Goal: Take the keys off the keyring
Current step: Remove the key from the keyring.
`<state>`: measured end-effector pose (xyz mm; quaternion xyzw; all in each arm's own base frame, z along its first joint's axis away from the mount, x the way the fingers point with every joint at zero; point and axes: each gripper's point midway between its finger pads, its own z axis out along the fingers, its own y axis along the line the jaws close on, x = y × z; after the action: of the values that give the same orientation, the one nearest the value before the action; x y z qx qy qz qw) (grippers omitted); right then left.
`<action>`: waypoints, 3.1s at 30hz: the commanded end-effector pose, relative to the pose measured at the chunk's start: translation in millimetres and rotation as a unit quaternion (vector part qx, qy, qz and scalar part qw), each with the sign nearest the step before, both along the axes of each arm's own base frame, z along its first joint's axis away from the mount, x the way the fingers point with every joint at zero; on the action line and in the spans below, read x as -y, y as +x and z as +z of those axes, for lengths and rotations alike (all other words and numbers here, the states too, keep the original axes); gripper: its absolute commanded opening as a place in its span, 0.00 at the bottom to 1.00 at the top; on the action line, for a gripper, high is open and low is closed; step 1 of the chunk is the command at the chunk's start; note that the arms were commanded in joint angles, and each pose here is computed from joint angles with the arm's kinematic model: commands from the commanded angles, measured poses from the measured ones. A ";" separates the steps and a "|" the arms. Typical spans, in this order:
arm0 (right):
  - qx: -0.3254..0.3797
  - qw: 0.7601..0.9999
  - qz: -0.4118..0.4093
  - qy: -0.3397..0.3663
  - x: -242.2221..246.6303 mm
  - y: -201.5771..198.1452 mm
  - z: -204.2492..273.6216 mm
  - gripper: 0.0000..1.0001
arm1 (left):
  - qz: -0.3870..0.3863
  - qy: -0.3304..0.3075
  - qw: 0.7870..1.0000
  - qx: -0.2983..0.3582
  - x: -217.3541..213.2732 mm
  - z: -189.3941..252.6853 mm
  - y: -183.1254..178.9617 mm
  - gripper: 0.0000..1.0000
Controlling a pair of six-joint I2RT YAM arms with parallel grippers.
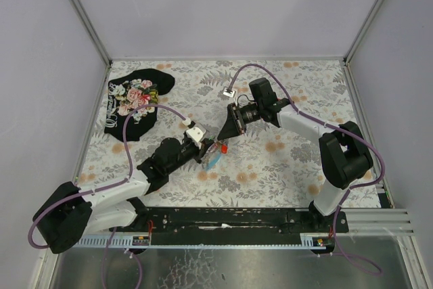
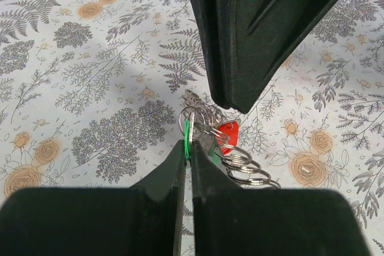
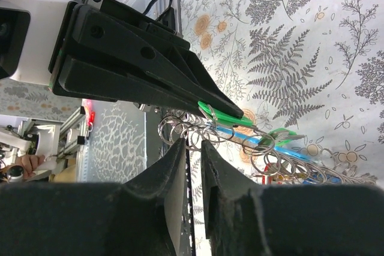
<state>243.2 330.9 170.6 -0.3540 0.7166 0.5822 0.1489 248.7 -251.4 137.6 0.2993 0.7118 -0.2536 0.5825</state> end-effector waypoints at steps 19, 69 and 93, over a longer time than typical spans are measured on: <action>0.189 0.977 0.071 0.065 3.3 -1.4 15.9 0.37 | 0.006 0.009 0.999 0.040 -5.4 32.7 1.6 0.00; 0.439 0.885 0.146 -0.050 20.9 -1.1 29.1 0.13 | 0.040 0.174 0.982 0.062 -20.8 117.4 -7.1 0.00; 0.434 0.887 0.124 -0.100 34.6 -4.5 66.4 0.19 | 0.024 0.201 0.979 0.005 -4.8 120.6 -21.9 0.00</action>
<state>245.8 301.1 217.3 -0.6446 0.6234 0.3056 0.3202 226.5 -246.8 246.5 0.4090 0.7707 -0.0697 0.4836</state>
